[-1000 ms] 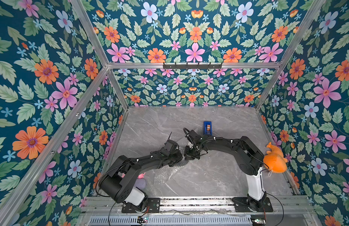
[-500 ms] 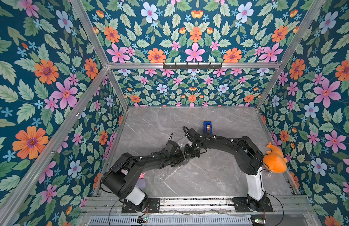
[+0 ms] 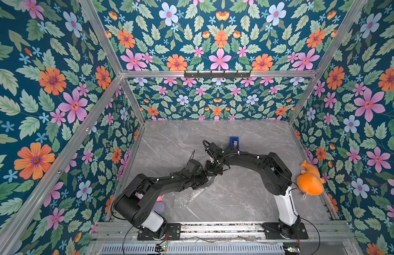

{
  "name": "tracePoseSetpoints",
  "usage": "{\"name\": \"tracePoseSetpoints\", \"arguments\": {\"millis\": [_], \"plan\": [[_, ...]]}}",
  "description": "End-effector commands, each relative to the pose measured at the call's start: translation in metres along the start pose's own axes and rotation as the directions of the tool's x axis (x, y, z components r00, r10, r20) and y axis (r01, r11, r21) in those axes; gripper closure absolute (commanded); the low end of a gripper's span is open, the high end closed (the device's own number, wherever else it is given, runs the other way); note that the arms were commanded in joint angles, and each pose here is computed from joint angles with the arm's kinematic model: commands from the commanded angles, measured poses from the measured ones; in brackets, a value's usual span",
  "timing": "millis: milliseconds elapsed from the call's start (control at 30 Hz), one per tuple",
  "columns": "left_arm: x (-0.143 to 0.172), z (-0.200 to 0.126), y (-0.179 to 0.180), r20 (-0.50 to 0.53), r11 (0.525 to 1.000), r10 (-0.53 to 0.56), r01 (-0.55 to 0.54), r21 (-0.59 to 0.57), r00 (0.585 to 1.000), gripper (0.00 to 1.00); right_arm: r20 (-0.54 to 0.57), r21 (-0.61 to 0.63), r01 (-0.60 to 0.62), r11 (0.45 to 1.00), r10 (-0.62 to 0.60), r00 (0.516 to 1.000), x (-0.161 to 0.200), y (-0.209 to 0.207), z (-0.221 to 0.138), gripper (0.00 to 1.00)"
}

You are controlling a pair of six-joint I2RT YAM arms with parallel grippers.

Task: Wrap dinner plates in bubble wrap
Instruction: Wrap the plate in the bubble wrap.

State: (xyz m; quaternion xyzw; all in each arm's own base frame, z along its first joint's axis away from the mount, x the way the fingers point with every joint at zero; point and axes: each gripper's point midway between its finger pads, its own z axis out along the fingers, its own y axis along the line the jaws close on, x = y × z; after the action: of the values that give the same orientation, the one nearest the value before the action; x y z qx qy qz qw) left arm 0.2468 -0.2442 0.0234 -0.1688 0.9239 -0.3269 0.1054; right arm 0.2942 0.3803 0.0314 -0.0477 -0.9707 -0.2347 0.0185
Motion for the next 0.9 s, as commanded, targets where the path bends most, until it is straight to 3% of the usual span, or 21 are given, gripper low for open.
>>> {"name": "tracePoseSetpoints", "arguments": {"millis": [0, 133, 233, 300, 433, 500, 700, 867], "plan": [[-0.004, -0.008, 0.012, 0.026, 0.997, 0.017, -0.014, -0.078, 1.0, 0.81, -0.034, 0.004, -0.035, 0.999, 0.035, 0.999, 0.004, -0.003, 0.008, 0.87], [-0.035, -0.037, -0.015, 0.185, 0.998, 0.049, -0.039, -0.058, 0.981, 0.63, -0.041, 0.004, -0.049, 0.999, 0.049, 0.998, 0.008, -0.008, 0.01, 0.88], [-0.051, -0.049, -0.028, 0.268, 0.999, 0.034, -0.026, -0.032, 0.963, 0.58, -0.038, 0.0, -0.052, 0.999, 0.052, 0.998, 0.008, -0.008, 0.009, 0.88], [-0.055, -0.043, -0.029, 0.266, 0.999, 0.028, -0.019, -0.037, 0.964, 0.65, -0.037, -0.003, -0.052, 0.999, 0.052, 0.998, 0.008, -0.007, 0.008, 0.88], [-0.046, -0.017, -0.012, 0.187, 0.997, -0.012, 0.027, -0.079, 0.982, 0.93, -0.028, -0.01, -0.058, 0.998, 0.058, 0.998, 0.007, -0.004, 0.004, 0.88], [-0.041, -0.009, -0.001, 0.166, 0.995, -0.043, 0.058, -0.086, 0.985, 0.98, -0.024, -0.017, -0.058, 0.998, 0.058, 0.998, 0.006, -0.003, 0.002, 0.88], [-0.035, -0.003, 0.025, 0.154, 0.987, -0.087, 0.107, -0.123, 0.984, 1.0, -0.012, -0.028, -0.056, 0.998, 0.055, 0.998, 0.001, 0.001, -0.006, 0.88], [-0.034, -0.004, 0.034, 0.147, 0.984, -0.088, 0.109, -0.138, 0.985, 1.0, 0.102, -0.01, -0.019, 1.0, 0.02, 0.995, -0.024, -0.001, -0.054, 0.85]]}}
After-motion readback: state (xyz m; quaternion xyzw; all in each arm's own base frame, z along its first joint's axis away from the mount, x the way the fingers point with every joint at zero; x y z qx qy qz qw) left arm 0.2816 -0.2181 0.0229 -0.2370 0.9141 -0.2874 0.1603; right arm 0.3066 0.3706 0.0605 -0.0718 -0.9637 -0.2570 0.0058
